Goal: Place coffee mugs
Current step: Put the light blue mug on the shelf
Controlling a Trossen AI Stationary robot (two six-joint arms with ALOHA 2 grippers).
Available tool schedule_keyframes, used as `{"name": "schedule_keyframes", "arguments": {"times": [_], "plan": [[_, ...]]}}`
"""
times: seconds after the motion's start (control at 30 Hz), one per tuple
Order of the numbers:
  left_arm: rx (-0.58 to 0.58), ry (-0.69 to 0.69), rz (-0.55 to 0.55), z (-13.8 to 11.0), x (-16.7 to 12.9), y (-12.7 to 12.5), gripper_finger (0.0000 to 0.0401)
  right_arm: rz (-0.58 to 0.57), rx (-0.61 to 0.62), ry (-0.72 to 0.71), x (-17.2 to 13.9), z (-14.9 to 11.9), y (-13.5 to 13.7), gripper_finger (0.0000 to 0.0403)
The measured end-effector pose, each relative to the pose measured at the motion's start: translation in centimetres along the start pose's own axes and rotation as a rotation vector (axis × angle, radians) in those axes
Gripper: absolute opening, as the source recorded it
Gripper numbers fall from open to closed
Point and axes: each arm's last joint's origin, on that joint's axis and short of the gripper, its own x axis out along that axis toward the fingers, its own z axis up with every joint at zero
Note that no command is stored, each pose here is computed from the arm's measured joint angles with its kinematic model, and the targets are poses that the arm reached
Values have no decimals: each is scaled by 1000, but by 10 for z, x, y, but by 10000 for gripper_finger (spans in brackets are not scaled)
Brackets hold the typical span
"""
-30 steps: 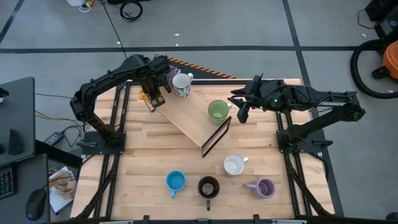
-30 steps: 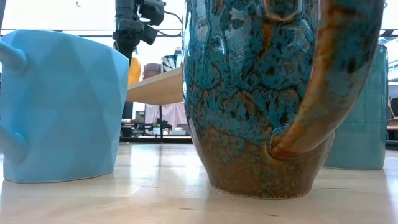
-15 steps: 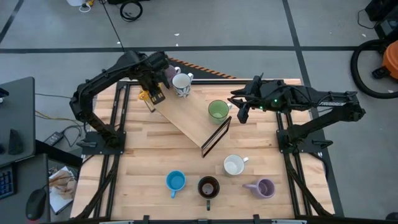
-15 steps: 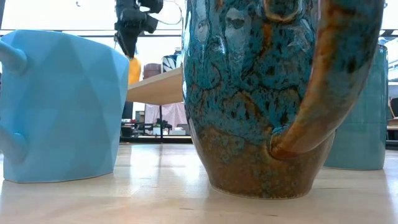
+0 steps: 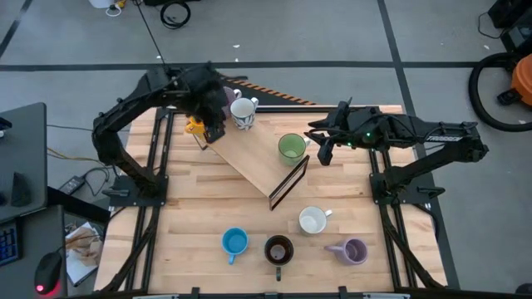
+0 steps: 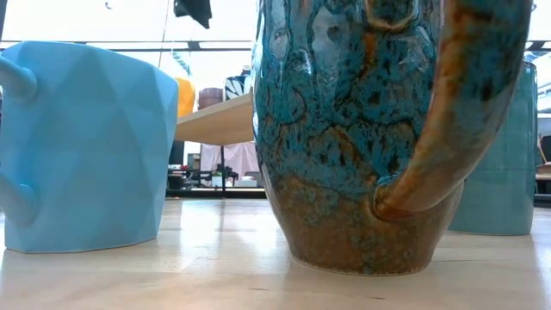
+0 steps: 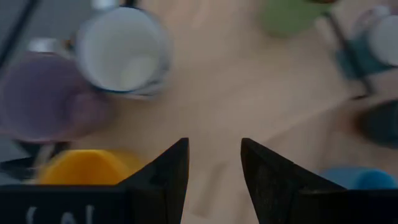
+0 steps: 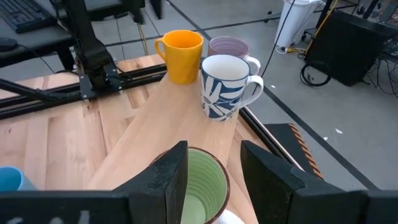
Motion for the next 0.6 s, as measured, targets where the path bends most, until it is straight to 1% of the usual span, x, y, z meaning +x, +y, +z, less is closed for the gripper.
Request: {"name": "schedule_keyframes", "arguments": {"times": [0.1, 0.2, 0.4, 0.47, 0.53, 0.6], "plan": [[-4, 34, -68, -3, 6, -27, 153, 22, -11, 19, 0, -2, 0, 154], [9, 100, -114, -12, 18, -61, 153, 65, -28, 38, 0, -3, 2, 154], [-18, 216, -146, -45, 54, -135, 153, 133, -70, 94, -1, -8, 3, 154], [-54, 221, -165, -58, 66, -158, 153, 165, -76, 112, -1, -10, 4, 154], [-116, 222, -190, -70, 78, -177, 153, 183, -85, 128, -2, -11, 6, 154], [-213, 215, -219, -81, 89, -194, 153, 196, -97, 139, -3, -13, 8, 154]]}}
